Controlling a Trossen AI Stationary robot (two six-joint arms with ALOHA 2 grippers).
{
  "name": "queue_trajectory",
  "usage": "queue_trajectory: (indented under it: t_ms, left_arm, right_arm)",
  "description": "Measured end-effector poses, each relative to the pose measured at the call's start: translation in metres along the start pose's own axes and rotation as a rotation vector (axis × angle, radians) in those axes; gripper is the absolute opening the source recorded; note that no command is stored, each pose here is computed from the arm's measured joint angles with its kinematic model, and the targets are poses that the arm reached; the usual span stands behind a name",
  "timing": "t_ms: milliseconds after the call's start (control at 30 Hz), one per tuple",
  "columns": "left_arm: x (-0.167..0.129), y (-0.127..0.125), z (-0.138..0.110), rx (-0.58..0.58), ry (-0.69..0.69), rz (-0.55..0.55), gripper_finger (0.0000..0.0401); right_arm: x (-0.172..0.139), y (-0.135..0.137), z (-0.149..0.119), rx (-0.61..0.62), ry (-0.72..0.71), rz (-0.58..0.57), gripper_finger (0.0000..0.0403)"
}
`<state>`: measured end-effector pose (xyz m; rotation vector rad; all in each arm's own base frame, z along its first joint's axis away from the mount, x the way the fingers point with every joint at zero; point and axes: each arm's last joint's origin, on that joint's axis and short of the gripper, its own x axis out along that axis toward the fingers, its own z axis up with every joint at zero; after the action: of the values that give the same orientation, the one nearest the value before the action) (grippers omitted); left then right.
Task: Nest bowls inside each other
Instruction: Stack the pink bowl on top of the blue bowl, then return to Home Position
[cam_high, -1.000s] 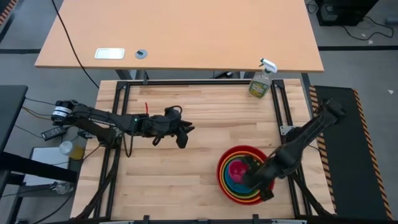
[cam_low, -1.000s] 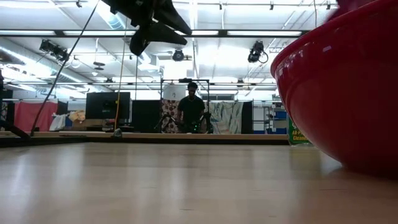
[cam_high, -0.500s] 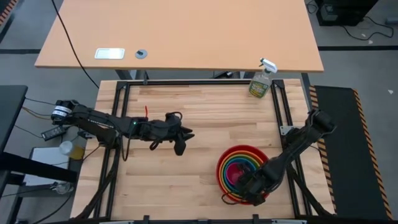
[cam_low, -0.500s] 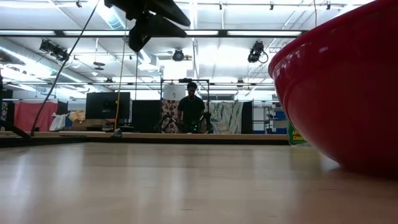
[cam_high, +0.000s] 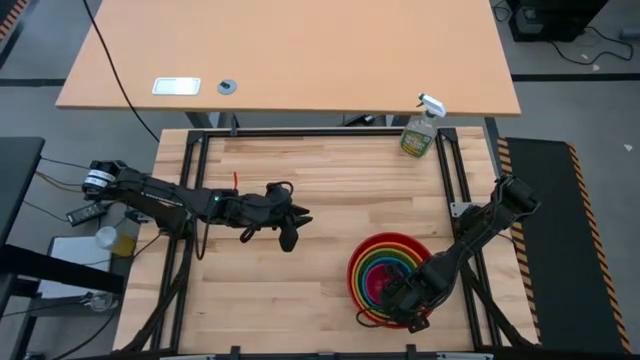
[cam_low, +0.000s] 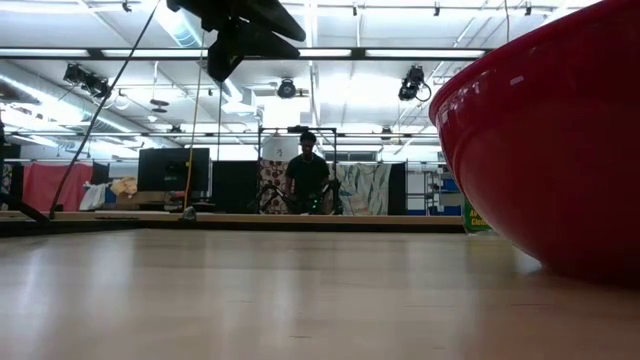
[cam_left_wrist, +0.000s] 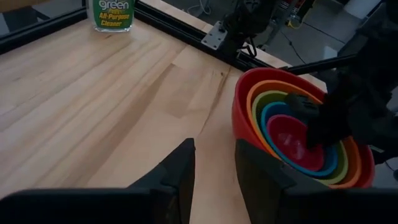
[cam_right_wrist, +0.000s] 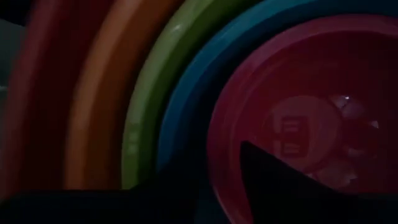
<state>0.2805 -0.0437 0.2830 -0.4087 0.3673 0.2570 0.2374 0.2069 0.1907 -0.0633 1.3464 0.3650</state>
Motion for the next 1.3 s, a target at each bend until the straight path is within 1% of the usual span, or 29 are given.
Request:
queue_trajectory:
  t_ms: [133,267,467,600,833,1000,1067,1133,1167,1233,1300]
  left_arm:
    - [0.001,0.001,0.001,0.001,-0.003,0.006,0.0117]
    - [0.000,0.001,0.001,0.000,-0.003,0.005,0.0117]
    - [0.000,0.001,0.001,0.001,-0.003,0.005,0.0117]
    - [0.000,0.001,0.001,0.000,-0.003,0.004,0.0117]
    - [0.000,0.001,0.001,0.000,-0.003,0.004,0.0118]
    - [0.000,0.000,0.003,-0.018,-0.025,-0.009,0.0118]
    - [0.000,-0.003,0.006,-0.075,-0.054,-0.032,0.0118]
    - [-0.001,-0.006,0.007,-0.152,-0.070,-0.054,0.0117]
    - [-0.002,-0.007,0.007,-0.170,-0.073,-0.063,0.0117]
    - [-0.003,-0.012,0.006,-0.147,-0.080,-0.085,0.0117]
    - [-0.006,-0.019,0.006,-0.088,-0.105,-0.115,0.0117]
  right_arm:
    - [-0.009,-0.001,-0.004,0.052,0.024,0.018,0.0151]
    - [-0.023,-0.002,-0.009,0.096,0.027,0.027,0.0167]
    - [-0.050,-0.004,-0.017,0.157,-0.007,0.066,0.0169]
    - [-0.064,-0.006,-0.023,0.205,-0.030,0.063,0.0169]
    - [-0.080,-0.010,-0.031,0.287,-0.039,0.059,0.0169]
    - [-0.090,-0.015,-0.031,0.381,-0.073,0.072,0.0168]
    - [-0.103,-0.017,-0.026,0.400,-0.131,0.091,0.0168]
    - [-0.122,-0.023,-0.019,0.429,-0.261,0.062,0.0168]
    - [-0.131,-0.028,-0.014,0.443,-0.336,0.033,0.0167]
    - [-0.143,-0.044,-0.004,0.445,-0.460,-0.005,0.0167]
    - [-0.153,-0.065,0.005,0.433,-0.543,-0.003,0.0167]
